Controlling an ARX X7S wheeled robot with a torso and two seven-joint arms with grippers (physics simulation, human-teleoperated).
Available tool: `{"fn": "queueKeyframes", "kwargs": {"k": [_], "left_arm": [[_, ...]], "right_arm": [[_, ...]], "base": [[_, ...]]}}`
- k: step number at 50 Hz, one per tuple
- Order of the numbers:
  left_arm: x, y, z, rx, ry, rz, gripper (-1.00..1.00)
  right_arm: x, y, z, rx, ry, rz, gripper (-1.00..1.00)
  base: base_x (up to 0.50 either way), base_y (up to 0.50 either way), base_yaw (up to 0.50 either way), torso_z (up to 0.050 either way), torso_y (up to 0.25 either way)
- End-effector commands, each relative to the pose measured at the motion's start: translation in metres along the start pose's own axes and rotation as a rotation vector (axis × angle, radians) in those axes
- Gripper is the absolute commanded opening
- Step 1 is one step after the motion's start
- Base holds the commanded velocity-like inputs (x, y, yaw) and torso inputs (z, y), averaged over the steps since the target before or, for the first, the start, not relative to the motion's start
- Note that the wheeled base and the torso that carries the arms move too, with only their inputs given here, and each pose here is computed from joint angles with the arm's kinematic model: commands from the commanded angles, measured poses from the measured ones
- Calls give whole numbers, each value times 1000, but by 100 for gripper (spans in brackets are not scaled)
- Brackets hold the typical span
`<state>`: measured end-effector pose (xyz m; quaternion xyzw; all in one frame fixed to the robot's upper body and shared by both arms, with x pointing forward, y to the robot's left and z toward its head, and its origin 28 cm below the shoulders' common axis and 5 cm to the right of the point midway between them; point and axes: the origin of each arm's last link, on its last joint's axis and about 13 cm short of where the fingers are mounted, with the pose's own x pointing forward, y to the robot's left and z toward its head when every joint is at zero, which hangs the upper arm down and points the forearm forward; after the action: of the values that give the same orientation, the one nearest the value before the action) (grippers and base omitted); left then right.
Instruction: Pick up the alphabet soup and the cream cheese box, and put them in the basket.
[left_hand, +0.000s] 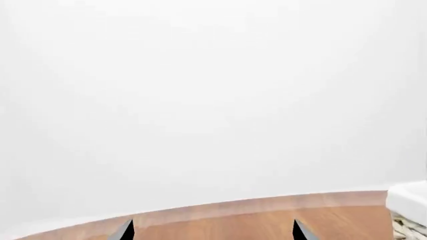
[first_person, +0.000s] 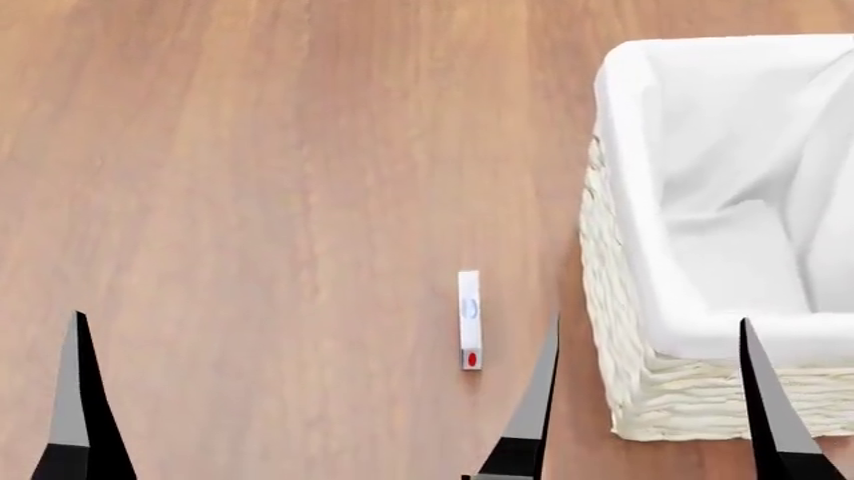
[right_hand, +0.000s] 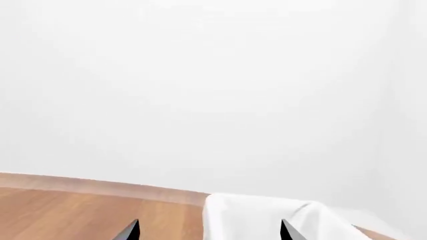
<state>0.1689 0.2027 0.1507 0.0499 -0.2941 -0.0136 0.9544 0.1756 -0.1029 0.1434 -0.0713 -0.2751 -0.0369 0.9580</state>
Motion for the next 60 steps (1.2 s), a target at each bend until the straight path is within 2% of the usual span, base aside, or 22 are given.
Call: {"fn": "queueKeyframes", "kwargs": {"k": [1,22,23,27,47,60], "left_arm": [[0,0,0,0,1,1,100],[0,-1,0,10,-2,0,100],[-1,-1,0,-27,-2,2,100],[-1,-1,0,-2,-3,-1,100],[-3,-1,-1,-25,-3,-13,100],[-3,-1,-3,-18,-2,-12,100]], "right_arm": [[0,1,-1,3,4,5,100],[-1,0,-2,3,7,4,100],[-1,0,-2,1,7,5,100],[-1,0,-2,0,7,4,100],[-2,2,-3,-4,15,24,100],[-2,2,-4,-3,14,21,100]], "base": [[0,0,0,0,-230],[0,0,0,0,-230],[0,0,0,0,0],[0,0,0,0,0],[0,0,-3,0,0],[0,0,-187,0,0]]}}
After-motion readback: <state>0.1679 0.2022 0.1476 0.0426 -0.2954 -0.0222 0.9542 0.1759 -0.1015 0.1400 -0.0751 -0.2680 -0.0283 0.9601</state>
